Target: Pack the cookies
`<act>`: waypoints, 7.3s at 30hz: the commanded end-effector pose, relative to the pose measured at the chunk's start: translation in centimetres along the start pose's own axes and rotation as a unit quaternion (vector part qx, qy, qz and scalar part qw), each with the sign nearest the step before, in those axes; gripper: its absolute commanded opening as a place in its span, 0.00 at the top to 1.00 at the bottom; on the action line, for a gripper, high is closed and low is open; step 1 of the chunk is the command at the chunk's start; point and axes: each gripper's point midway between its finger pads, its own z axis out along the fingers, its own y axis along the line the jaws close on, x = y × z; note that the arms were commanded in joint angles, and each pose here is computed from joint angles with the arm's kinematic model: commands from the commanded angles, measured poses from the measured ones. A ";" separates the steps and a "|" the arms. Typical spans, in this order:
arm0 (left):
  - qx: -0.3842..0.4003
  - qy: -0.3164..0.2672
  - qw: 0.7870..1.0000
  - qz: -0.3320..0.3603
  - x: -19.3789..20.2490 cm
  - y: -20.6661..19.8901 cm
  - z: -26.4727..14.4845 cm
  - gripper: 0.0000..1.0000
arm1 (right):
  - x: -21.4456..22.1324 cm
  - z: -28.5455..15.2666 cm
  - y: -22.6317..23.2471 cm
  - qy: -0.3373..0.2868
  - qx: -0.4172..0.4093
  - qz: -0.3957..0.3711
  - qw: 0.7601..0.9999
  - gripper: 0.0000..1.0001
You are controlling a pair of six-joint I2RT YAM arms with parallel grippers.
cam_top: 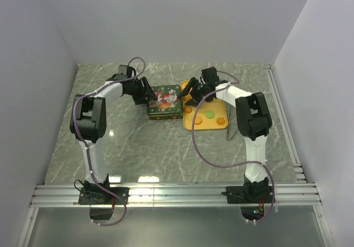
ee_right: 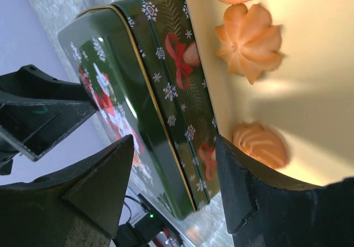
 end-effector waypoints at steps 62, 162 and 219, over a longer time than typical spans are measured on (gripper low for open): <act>-0.180 0.013 0.983 0.042 2.9 -0.2 -1.2 0.23 | 3.7 0.4 3.3 0.043 -0.047 -0.037 0.997 0.38; -0.227 -0.033 0.973 -0.024 18.9 8.6 -9.6 0.61 | 17.9 -11.5 10.4 0.046 -0.063 -0.246 0.966 1.00; -0.204 -0.153 0.966 -0.046 15.3 3.5 -18.8 0.36 | 17.6 -11.4 11.6 0.072 -0.107 -0.219 0.967 0.96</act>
